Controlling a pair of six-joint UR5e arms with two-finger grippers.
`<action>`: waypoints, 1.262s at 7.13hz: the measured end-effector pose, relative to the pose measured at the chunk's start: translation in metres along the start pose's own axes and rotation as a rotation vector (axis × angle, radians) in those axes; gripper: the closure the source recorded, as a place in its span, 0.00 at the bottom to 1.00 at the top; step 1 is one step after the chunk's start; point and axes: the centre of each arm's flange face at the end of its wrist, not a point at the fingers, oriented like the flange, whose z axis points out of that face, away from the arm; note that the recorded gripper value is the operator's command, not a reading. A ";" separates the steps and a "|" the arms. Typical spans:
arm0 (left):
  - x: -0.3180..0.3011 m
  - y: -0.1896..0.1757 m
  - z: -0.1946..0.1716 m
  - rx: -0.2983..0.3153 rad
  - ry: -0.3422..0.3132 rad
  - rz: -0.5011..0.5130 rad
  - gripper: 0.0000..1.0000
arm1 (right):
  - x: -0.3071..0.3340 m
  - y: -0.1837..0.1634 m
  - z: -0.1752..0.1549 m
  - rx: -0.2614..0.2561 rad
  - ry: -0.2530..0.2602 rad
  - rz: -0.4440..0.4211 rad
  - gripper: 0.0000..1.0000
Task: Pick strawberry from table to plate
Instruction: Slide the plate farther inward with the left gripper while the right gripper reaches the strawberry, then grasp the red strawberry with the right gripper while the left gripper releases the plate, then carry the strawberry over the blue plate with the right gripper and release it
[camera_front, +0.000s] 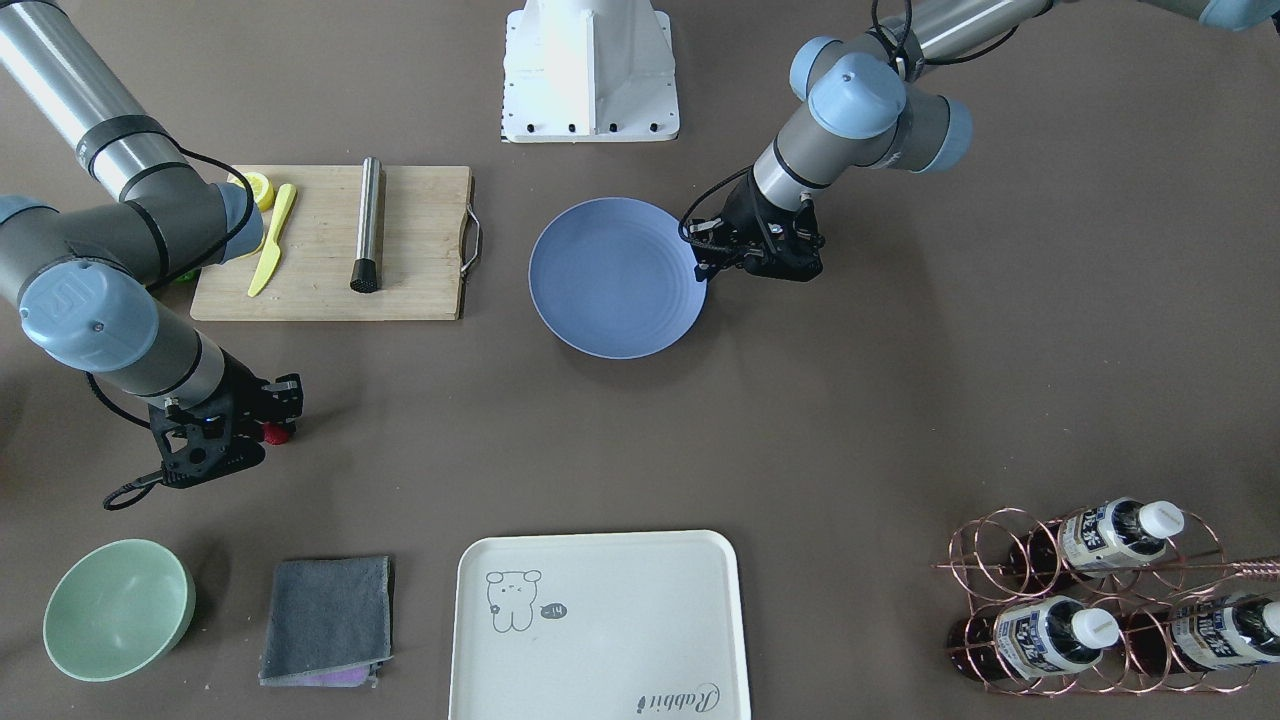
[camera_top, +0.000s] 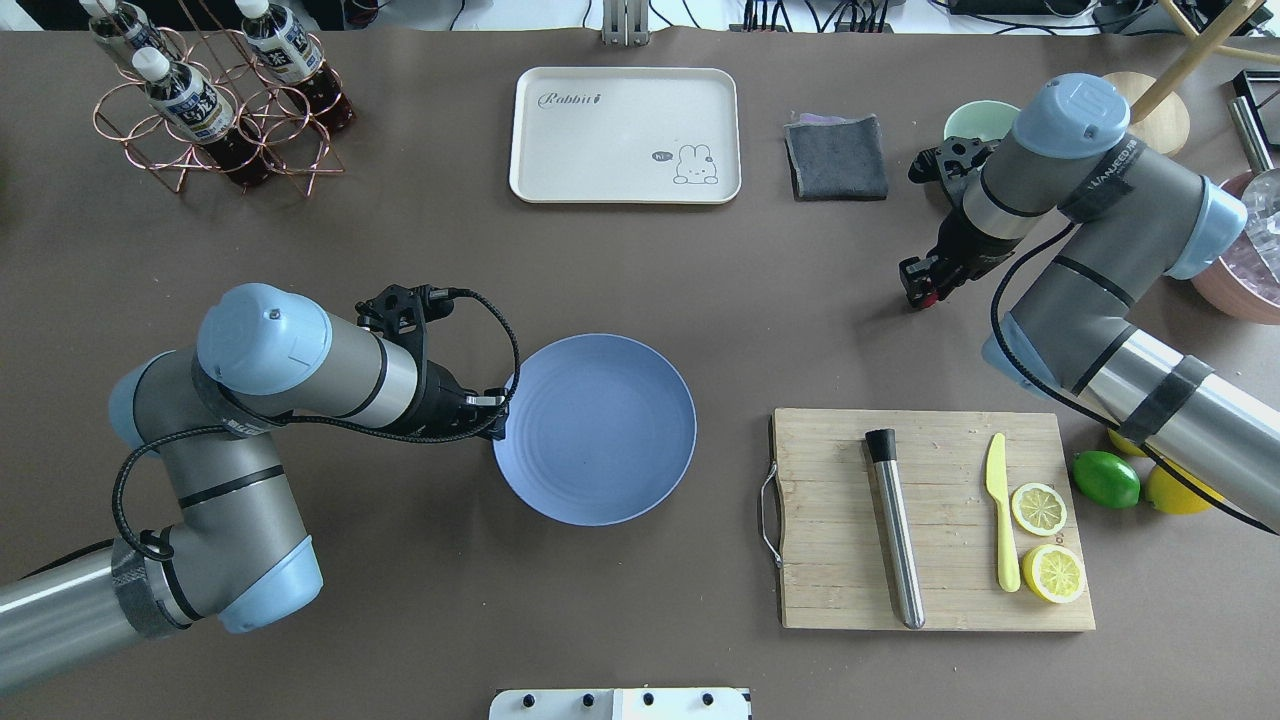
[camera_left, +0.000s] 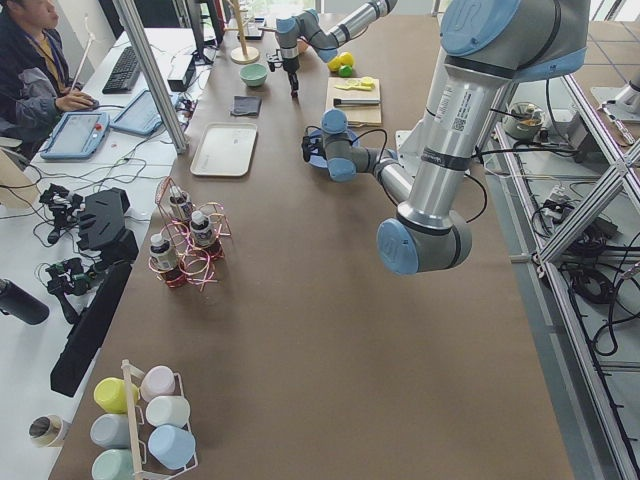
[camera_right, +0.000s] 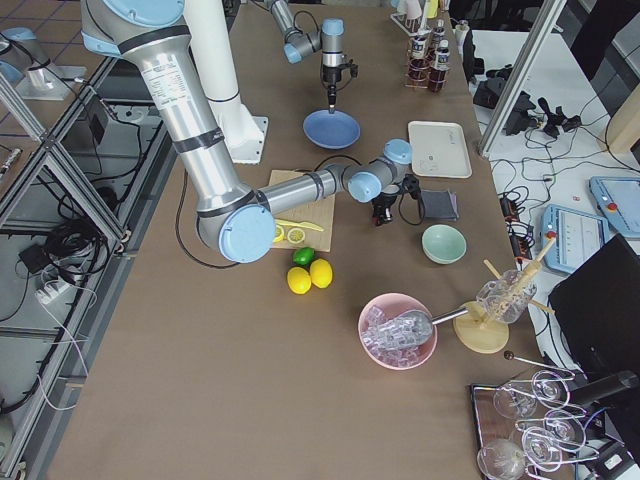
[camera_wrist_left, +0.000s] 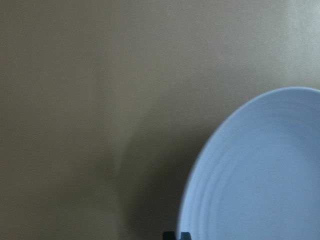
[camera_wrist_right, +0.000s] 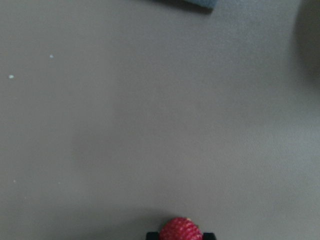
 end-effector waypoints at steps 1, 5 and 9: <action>0.000 0.000 0.000 0.000 0.001 0.001 0.06 | -0.006 -0.006 -0.010 0.012 -0.011 -0.004 1.00; -0.026 -0.031 -0.033 0.004 0.001 0.005 0.06 | -0.086 -0.006 -0.058 0.058 -0.123 0.072 1.00; -0.168 -0.101 -0.121 -0.014 -0.067 0.140 0.06 | -0.286 0.043 -0.058 0.057 -0.169 0.209 1.00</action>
